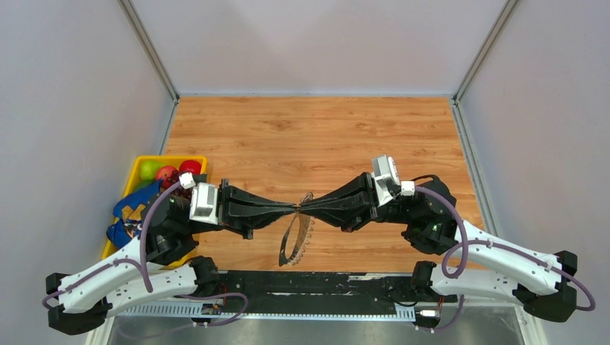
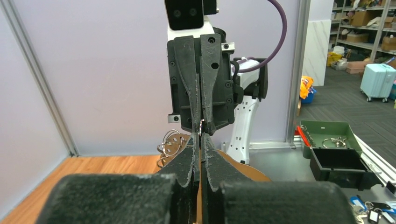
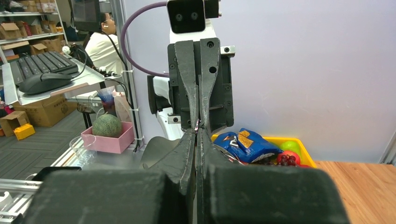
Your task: Put the keys on the keyring
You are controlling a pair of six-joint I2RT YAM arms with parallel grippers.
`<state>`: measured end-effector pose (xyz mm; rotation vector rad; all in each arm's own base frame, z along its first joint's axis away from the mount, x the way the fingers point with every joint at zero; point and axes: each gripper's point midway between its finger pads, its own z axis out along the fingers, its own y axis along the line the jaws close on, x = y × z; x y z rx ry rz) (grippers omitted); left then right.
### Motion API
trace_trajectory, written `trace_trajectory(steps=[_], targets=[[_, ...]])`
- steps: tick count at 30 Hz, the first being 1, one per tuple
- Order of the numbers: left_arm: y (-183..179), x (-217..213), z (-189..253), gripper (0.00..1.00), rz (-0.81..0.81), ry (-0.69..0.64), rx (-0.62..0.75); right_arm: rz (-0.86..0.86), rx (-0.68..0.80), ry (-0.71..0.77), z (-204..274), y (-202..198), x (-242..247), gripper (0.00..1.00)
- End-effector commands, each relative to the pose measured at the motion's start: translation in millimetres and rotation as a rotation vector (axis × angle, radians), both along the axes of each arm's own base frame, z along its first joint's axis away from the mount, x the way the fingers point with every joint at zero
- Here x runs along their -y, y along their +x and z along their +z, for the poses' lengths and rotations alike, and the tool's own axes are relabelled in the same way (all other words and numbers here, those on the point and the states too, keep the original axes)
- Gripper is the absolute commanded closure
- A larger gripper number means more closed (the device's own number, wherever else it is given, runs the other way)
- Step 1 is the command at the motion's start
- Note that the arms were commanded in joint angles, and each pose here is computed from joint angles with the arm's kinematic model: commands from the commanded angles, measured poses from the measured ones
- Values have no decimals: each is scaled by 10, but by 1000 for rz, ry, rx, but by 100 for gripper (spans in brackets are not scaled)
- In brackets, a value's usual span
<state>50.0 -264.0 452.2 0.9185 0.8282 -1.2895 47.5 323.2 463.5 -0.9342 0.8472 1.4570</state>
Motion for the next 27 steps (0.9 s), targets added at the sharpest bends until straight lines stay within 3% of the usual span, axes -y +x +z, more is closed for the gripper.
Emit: trace_trajectory(steps=[1, 4, 11, 19, 27], targets=[[-8, 26, 39, 100, -10, -5, 6, -7, 34, 23, 92, -38, 32, 100], [-11, 36, 4, 100, -12, 5, 16, -16, 43, -22, 1, -23, -2, 100], [-100, -3, -104, 100, -35, -13, 102, -64, 119, -108, -163, 20, 20, 87], [-30, 54, -347, 100, 13, 94, 231, -166, 241, -252, -492, 177, 71, 53], [-46, 18, -534, 100, 34, 112, 373, -286, 305, -301, -658, 317, 303, 44]])
